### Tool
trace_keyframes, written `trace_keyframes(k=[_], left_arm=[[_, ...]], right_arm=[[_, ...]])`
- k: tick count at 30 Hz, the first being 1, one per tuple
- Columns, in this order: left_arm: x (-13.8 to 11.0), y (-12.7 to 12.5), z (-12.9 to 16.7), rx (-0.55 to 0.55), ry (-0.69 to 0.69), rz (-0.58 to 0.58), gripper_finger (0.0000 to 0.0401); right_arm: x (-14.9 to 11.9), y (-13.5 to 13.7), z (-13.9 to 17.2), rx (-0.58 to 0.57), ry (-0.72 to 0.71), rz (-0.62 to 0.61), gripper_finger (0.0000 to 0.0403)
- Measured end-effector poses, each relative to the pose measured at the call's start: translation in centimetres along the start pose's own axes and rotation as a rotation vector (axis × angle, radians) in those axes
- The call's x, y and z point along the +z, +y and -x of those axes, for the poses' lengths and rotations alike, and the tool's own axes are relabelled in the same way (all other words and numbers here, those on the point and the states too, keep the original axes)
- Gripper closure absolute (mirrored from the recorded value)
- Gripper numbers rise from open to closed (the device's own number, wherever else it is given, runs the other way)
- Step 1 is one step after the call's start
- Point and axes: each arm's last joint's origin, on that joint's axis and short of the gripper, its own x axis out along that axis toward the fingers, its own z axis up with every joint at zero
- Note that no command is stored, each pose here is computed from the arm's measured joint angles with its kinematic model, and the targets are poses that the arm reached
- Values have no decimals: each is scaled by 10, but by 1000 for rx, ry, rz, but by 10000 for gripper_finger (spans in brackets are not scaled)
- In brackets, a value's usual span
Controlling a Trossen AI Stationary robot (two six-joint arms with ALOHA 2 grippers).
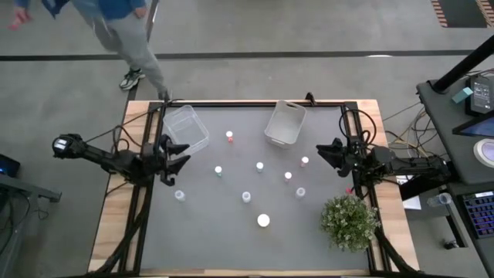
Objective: Pick and place medicine bottles into bin by pill shape (circle, oval)
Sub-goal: Put the left blue pill bottle into the transparent bin
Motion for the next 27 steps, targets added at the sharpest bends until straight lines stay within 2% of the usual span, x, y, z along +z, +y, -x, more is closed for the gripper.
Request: trace_keyframes(k=[11, 13, 20, 24, 27], left_arm=[[9, 1, 0, 54, -77, -132, 210], [10, 2, 1, 86, -81, -127, 210], [10, 2, 0, 89, -90, -122, 210], [13, 1, -1, 91, -94, -118, 210], [19, -1, -5, 92, -101, -114, 210]], right_arm=[[0, -1, 0, -18, -13, 30, 220], [1, -1, 0, -47, -27, 88, 220], [2, -2, 0, -76, -40, 319, 220], [4, -3, 0, -137, -82, 362, 220], [5, -2, 0, -137, -100, 389, 220]])
